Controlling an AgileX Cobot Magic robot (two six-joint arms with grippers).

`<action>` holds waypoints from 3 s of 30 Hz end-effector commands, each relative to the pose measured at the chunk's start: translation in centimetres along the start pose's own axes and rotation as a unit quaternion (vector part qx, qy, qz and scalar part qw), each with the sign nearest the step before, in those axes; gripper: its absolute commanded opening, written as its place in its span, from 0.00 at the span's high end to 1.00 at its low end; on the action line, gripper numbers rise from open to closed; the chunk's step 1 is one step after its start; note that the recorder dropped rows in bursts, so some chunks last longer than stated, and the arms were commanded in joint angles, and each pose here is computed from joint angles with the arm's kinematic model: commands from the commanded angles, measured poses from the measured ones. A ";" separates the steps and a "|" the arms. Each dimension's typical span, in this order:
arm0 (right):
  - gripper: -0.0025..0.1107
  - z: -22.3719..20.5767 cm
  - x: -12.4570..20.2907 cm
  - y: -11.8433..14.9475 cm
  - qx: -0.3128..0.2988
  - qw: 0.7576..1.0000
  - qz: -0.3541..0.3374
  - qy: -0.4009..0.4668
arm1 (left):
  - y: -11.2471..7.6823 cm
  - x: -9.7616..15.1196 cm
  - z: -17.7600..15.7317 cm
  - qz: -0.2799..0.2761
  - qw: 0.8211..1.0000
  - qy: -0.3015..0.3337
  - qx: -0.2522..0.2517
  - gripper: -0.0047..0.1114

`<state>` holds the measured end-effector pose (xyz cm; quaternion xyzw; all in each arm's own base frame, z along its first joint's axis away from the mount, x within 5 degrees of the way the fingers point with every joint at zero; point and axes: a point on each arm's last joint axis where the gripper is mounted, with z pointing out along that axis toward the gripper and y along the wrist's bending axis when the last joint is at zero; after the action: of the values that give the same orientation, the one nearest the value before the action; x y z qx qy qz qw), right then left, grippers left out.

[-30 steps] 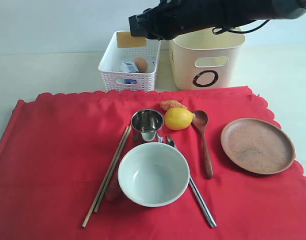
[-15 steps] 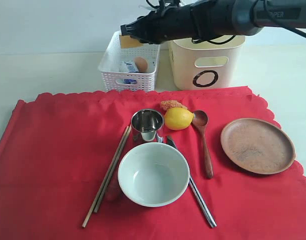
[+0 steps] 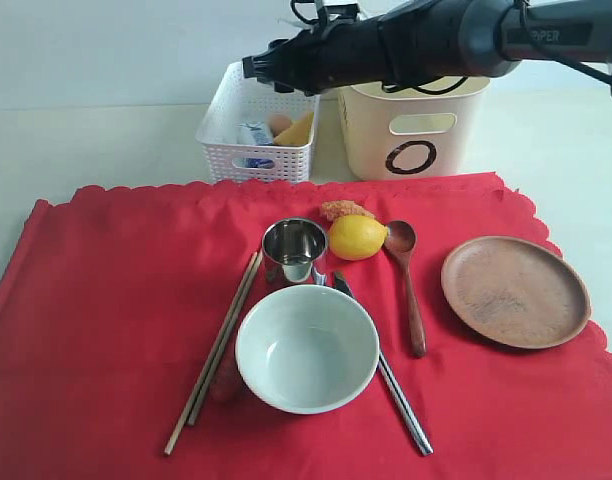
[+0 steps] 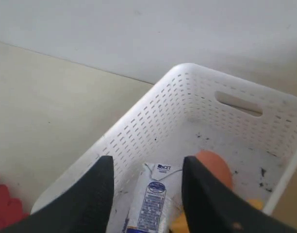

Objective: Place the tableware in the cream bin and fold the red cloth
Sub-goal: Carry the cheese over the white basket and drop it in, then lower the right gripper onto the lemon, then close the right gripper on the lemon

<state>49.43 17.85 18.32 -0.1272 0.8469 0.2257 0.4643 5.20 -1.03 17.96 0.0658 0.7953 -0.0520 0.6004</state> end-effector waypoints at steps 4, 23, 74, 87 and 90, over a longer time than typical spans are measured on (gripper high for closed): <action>0.55 -0.1 -0.5 0.1 0.006 1.000 -0.003 -0.009 | 0.0 -0.2 0.0 -0.001 1.000 -0.006 0.001 0.96; 0.55 -4.5 -3.5 3.1 -0.070 0.987 -0.141 0.032 | 0.0 -0.2 0.0 -0.001 1.000 -0.006 0.001 0.96; 0.37 -10.7 5.1 1.8 -0.153 0.817 -0.352 0.429 | 0.0 -0.2 0.0 -0.001 1.000 -0.006 0.001 0.96; 0.33 -5.5 9.3 0.2 -0.145 0.807 -0.393 0.417 | 0.0 -0.2 0.0 -0.001 1.000 -0.006 0.001 0.96; 0.34 -4.8 9.9 0.3 -0.141 0.809 -0.400 0.408 | 0.0 -0.2 0.0 -0.001 1.000 -0.006 0.001 0.96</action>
<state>40.36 15.32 12.80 -0.5948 0.7956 0.0695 0.0913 5.20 -1.03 17.96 0.0658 0.7953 -0.0520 0.6004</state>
